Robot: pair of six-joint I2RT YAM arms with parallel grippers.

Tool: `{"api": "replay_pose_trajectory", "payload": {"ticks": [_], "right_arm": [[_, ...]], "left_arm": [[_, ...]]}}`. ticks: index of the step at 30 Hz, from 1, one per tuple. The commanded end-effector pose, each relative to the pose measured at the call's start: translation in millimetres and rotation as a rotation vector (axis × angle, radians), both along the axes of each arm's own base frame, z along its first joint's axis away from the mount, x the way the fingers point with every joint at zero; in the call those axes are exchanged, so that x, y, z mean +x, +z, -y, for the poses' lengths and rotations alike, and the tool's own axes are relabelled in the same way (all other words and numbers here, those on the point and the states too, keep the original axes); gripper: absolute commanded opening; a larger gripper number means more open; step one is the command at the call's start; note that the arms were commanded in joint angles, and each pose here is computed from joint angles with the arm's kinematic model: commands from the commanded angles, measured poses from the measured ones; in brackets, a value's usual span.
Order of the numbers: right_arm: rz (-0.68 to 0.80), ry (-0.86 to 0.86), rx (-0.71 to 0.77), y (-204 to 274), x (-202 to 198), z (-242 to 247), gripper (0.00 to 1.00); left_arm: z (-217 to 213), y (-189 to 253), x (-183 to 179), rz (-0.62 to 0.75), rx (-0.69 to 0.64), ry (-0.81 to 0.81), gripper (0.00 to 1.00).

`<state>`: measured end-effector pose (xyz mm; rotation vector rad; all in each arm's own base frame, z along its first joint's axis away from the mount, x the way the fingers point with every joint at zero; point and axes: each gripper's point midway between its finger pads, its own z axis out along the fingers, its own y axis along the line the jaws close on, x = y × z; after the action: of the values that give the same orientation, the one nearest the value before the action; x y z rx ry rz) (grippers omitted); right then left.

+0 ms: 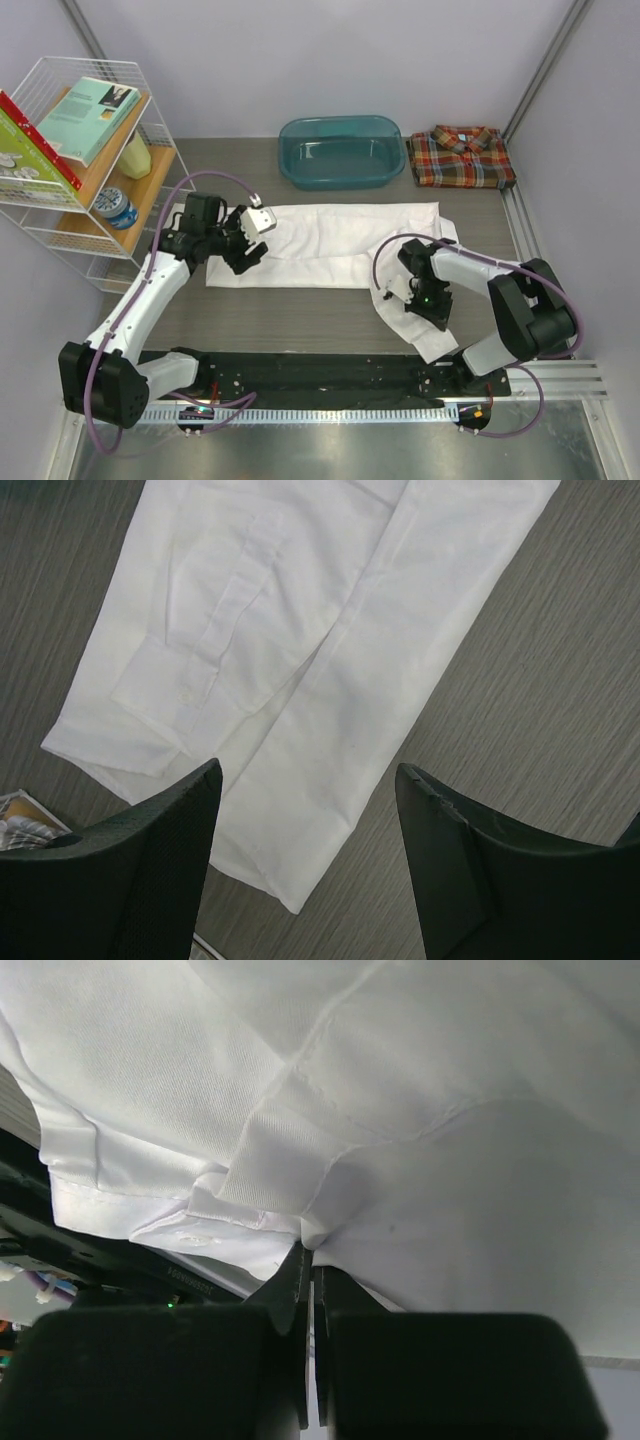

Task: Fold and stack the long sleeve shirts
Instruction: Fold the shirt

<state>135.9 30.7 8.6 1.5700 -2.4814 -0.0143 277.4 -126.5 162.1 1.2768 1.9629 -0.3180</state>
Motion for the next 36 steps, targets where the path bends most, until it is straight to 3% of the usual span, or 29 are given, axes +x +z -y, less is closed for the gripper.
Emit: {"api": "replay_pose_trajectory", "payload": {"ticks": [1,7,13,18,21,23,27,36], "right_arm": [[0.123,-0.078,0.220,6,32,-48,0.01],[0.239,-0.126,0.542,84,68,-111,0.01],[0.162,-0.228,0.781,135,91,-168,0.01],[0.029,-0.377,0.891,143,105,-201,0.01],[-0.108,-0.493,0.961,153,114,-217,0.01],[-0.162,-0.528,0.998,158,118,-221,0.01],[-0.259,-0.649,1.045,163,130,-221,0.01],[-0.375,-0.701,1.094,177,125,-229,0.01]], "left_arm": [[7,17,6,0.045,-0.046,-0.008,0.70],[16,19,-2,0.013,-0.080,-0.063,0.68],[48,42,-12,0.028,-0.115,-0.152,0.70],[97,59,-25,0.058,-0.147,-0.183,0.74],[123,58,-36,0.210,-0.125,-0.235,0.78],[135,53,-43,0.328,-0.096,-0.286,0.88],[155,47,-60,0.446,-0.030,-0.371,0.96],[194,38,-50,0.545,-0.027,-0.377,0.93]]}}
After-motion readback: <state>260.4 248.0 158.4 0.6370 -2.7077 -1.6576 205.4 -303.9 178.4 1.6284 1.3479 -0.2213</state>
